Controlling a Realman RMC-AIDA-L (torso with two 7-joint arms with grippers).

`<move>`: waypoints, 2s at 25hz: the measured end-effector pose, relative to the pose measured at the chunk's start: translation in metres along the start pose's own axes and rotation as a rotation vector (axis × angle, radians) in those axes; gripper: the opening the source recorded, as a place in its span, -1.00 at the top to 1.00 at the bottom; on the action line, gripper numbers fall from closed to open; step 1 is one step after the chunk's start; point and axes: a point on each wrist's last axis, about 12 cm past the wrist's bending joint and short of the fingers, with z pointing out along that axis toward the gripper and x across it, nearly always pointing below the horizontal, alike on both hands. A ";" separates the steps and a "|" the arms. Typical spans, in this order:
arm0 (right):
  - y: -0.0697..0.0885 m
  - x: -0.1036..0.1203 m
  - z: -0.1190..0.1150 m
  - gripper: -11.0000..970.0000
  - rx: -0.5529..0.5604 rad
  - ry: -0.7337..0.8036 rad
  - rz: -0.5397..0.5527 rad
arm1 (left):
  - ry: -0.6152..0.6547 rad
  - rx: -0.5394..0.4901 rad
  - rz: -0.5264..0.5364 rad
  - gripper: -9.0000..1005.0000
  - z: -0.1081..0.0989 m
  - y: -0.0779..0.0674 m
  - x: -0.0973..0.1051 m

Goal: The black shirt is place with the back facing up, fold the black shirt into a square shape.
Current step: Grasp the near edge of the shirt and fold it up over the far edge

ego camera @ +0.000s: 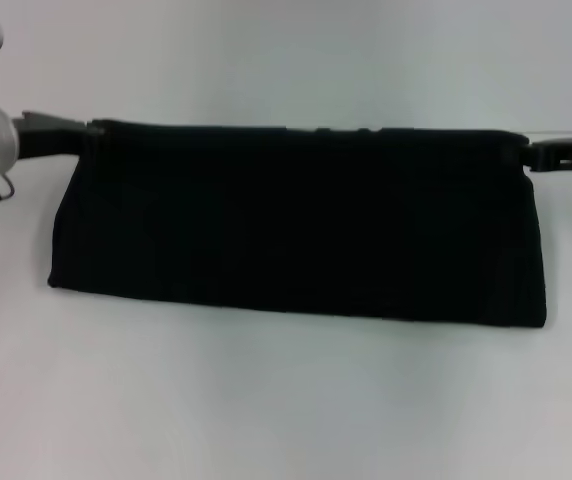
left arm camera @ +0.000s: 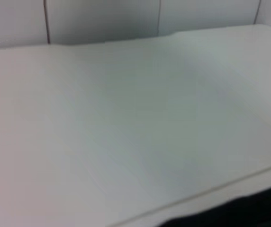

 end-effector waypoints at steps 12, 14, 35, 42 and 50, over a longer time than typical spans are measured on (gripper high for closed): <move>0.009 -0.012 0.030 0.88 0.107 -0.033 -0.016 | -0.009 -0.140 0.124 0.94 0.035 -0.027 -0.017; 0.010 -0.013 0.032 0.88 0.112 -0.033 -0.020 | -0.005 -0.142 0.134 0.95 0.039 -0.032 -0.016; 0.012 -0.015 0.038 0.88 0.142 -0.052 -0.036 | -0.054 -0.160 0.087 0.95 0.042 -0.035 -0.023; 0.013 -0.015 0.038 0.87 0.140 -0.051 -0.037 | -0.055 -0.152 0.088 0.95 0.043 -0.037 -0.022; 0.017 -0.013 0.042 0.86 0.125 -0.031 -0.058 | -0.047 -0.137 0.121 0.91 0.047 -0.045 -0.023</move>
